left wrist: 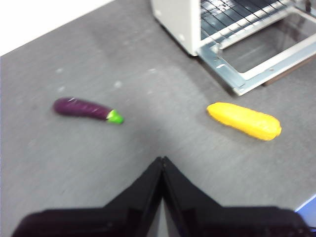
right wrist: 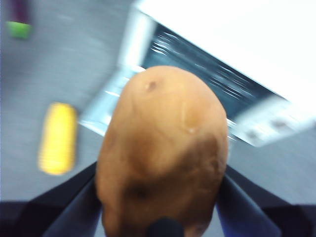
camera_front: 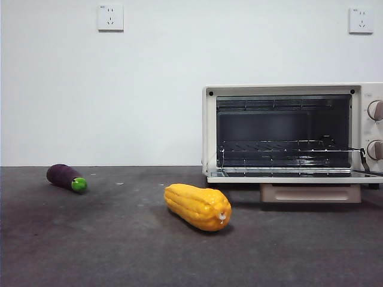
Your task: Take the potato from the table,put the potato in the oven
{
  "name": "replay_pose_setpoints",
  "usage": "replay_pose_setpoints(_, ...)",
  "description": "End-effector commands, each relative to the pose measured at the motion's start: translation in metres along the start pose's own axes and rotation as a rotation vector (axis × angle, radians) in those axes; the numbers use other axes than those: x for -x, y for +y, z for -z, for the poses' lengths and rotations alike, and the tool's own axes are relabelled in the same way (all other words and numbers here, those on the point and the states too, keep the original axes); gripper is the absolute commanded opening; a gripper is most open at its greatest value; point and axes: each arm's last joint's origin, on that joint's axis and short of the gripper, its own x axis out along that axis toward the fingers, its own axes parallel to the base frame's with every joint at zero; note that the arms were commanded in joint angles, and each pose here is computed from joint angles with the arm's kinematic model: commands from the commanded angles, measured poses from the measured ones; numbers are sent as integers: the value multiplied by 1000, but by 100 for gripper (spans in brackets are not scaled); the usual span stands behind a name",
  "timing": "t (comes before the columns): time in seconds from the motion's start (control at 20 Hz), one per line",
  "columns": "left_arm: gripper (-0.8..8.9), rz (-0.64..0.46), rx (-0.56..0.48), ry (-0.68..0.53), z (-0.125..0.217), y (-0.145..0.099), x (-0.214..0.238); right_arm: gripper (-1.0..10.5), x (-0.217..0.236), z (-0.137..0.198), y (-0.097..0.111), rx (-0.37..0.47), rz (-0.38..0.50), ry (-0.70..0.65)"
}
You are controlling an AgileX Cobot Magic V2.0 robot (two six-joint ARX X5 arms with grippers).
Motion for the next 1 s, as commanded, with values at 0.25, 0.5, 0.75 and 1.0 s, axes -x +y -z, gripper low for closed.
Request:
replay_pose_setpoints(0.25, -6, 153, -62, 10, -21, -19, -37, 123, -31, 61, -10, -186, 316, 66)
replay_pose_setpoints(0.5, -6, 198, -96, 44, -26, -27, -55, 122, -53, 85, -7, -227, 423, 111)
replay_pose_setpoints(0.75, -6, 199, -120, 63, -29, -32, -68, 122, -83, 89, 9, -232, 287, 76)
replay_pose_setpoints(1.0, -6, 199, -122, 73, -29, -33, -72, 122, -120, 86, 12, -284, 139, -2)
